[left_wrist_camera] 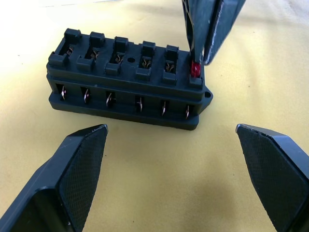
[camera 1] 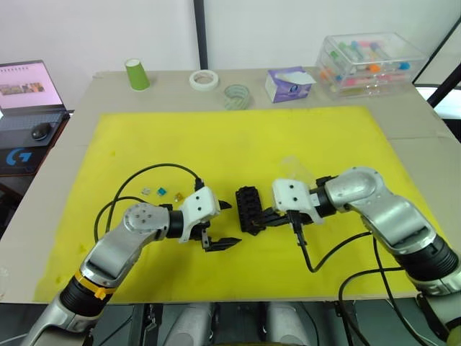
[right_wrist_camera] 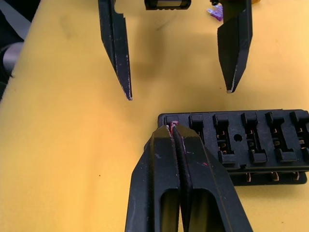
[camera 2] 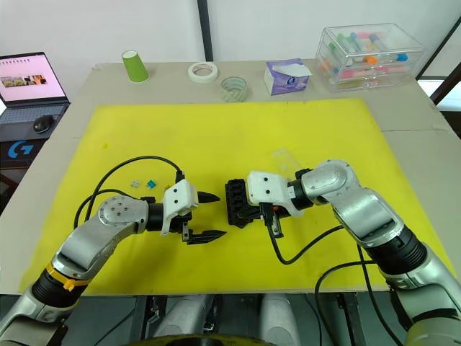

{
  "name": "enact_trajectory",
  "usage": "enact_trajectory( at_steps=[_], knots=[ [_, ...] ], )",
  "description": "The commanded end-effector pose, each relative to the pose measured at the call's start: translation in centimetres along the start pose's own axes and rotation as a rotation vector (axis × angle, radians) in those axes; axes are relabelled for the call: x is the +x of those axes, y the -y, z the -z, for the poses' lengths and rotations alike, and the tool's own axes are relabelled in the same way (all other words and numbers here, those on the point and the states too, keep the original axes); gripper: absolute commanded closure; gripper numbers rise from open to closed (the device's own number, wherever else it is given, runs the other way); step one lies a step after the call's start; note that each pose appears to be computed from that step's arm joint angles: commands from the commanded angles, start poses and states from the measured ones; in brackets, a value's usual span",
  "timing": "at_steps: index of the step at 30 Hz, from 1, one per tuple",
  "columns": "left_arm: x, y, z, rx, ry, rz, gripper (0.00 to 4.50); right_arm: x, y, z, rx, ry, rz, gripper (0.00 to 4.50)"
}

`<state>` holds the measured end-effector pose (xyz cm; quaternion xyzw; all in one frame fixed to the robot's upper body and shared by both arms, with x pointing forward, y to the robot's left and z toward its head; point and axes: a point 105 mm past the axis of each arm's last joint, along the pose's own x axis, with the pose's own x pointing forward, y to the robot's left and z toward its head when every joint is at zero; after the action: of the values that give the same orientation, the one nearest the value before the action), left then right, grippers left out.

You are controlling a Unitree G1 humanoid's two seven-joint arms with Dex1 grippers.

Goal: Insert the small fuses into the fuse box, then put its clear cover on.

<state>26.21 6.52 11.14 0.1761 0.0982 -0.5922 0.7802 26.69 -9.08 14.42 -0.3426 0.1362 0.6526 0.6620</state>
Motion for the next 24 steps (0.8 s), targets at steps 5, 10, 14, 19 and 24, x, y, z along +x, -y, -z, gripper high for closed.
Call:
enact_trajectory(
  at_steps=[5,10,14,19,24],
  knots=[
    [-0.1,-0.1,-0.8,0.031,0.019,-0.005,0.00,0.1,0.1,2.2,0.022,-0.077,0.008,4.46],
    [-0.3,-0.2,-0.9,0.029,0.020,-0.009,0.00,-0.7,0.6,0.0,0.011,0.005,0.017,4.46],
    [-1.1,-0.5,-1.4,0.027,0.032,-0.017,0.00,-1.8,1.5,-1.9,0.003,0.067,0.047,4.46],
    [-3.7,-0.6,-3.0,-0.014,0.071,-0.030,0.00,-3.8,2.3,-2.7,0.017,0.096,0.089,4.46],
    [-8.9,-0.5,-3.9,-0.109,0.063,-0.092,0.00,-6.8,2.7,-0.6,0.091,0.045,0.152,3.16]
  ],
)
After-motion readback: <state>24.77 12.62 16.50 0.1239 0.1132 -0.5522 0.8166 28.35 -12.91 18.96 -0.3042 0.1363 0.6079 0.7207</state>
